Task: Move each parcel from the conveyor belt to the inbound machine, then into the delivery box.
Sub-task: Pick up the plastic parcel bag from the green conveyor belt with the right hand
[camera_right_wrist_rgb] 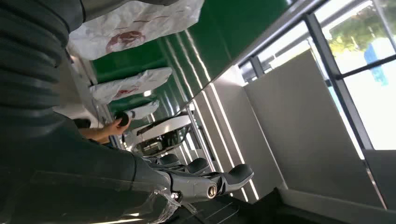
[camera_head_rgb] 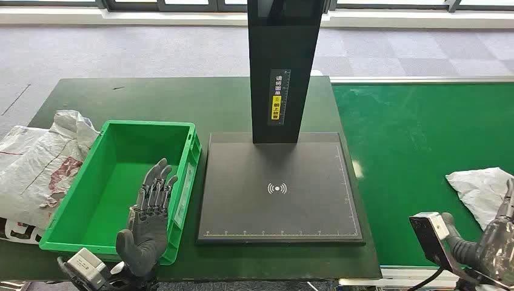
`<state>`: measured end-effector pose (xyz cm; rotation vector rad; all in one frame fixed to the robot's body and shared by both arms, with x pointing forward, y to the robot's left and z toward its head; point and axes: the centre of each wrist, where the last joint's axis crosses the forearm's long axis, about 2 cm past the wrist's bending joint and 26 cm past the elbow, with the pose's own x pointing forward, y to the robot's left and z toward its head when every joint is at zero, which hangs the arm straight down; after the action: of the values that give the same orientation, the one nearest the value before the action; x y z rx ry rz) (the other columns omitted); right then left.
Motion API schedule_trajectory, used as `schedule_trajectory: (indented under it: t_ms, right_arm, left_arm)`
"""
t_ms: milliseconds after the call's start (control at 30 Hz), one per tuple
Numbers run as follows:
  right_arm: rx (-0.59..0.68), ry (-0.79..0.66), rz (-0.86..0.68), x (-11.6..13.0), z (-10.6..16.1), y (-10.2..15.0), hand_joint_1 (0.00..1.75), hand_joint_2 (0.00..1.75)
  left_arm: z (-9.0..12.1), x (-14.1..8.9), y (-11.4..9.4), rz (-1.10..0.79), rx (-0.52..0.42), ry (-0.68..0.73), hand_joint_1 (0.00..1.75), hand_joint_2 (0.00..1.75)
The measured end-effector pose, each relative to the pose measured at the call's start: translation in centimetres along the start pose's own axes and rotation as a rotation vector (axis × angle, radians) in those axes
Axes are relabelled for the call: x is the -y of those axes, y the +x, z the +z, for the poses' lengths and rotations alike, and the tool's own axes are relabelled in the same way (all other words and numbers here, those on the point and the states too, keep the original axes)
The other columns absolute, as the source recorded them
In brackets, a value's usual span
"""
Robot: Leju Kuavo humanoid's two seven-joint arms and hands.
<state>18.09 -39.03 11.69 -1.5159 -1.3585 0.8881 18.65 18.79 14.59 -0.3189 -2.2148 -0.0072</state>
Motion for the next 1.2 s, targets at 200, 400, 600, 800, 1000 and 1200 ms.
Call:
schedule_trajectory:
  t_ms: [200, 400, 600, 800, 1000, 1200]
  right_arm:
    - [-0.113, 0.226, -0.014, -2.2, -1.9, -7.5, 0.00, 1.75]
    - [-0.210, 0.313, 0.033, -3.0, -3.1, -12.6, 0.00, 1.75]
    - [-0.291, 0.318, 0.004, -3.4, -4.0, -14.3, 0.00, 0.00]
    - [-0.370, 0.331, -0.065, -3.8, -4.8, -16.2, 0.00, 0.00]
    - [-0.454, 0.466, -0.076, -4.1, -4.2, -18.2, 0.00, 0.00]
    - [-0.483, 0.495, -0.065, -4.2, -3.8, -19.2, 0.00, 0.00]
  left_arm:
    - [-0.1, 0.2, -0.1, 0.008, -0.007, -0.003, 0.00, 0.00]
    - [-0.2, -0.5, -0.2, -0.002, -0.011, 0.012, 0.00, 0.00]
    - [-0.2, -0.9, -0.1, -0.013, -0.009, 0.030, 0.00, 0.00]
    - [0.1, -0.9, 0.2, -0.016, -0.014, 0.044, 0.00, 0.00]
    - [0.1, -0.9, 0.2, -0.014, -0.019, 0.040, 0.00, 0.00]
    - [0.1, -1.0, 0.2, -0.014, -0.019, 0.036, 0.00, 0.00]
